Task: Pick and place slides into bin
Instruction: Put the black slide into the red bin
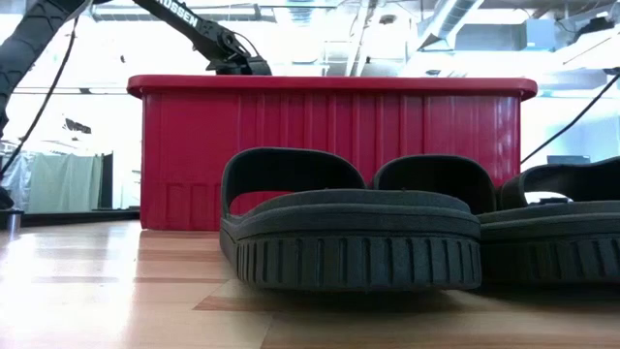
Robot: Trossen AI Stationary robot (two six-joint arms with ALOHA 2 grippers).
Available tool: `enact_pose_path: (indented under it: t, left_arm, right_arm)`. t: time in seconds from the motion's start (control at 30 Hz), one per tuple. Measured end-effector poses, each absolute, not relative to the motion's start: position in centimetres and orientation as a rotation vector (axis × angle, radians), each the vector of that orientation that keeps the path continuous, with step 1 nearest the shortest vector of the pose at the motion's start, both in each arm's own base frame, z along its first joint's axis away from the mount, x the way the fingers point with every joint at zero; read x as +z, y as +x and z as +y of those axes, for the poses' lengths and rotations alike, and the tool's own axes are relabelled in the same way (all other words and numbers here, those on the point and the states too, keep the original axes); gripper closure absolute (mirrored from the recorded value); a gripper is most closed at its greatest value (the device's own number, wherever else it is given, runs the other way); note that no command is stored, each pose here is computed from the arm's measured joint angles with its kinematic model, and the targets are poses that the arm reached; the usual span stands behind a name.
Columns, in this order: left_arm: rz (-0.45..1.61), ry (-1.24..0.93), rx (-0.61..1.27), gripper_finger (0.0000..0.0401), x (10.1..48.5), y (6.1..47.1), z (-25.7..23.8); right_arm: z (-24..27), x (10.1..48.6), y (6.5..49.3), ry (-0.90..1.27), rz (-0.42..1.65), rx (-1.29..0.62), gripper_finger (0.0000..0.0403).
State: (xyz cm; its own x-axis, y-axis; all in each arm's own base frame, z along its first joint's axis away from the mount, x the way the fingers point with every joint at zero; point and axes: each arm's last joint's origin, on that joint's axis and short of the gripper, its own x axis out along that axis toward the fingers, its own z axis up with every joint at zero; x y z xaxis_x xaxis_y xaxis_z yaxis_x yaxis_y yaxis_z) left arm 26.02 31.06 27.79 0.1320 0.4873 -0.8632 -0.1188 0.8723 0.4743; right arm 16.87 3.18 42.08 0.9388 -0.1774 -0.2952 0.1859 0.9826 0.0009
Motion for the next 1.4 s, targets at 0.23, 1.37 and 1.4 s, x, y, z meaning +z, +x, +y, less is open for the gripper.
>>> enact_pose_path:
  t: [0.23, 1.37, 1.4]
  left_arm:
    - [1.357, 0.322, 0.443, 0.0392, 27.8, 26.1, 31.1]
    - [1.444, 0.219, 0.349, 0.0232, 27.0, 25.9, 29.7]
    - [1.444, 0.219, 0.347, 0.0229, 27.0, 26.0, 29.6]
  right_arm:
    - [3.2, 42.0, 16.9, 0.048, 0.299, -0.188, 0.0271]
    - [3.2, 42.0, 16.9, 0.039, 0.301, -0.183, 0.0271]
    - [3.2, 42.0, 16.9, 0.039, 0.301, -0.183, 0.0271]
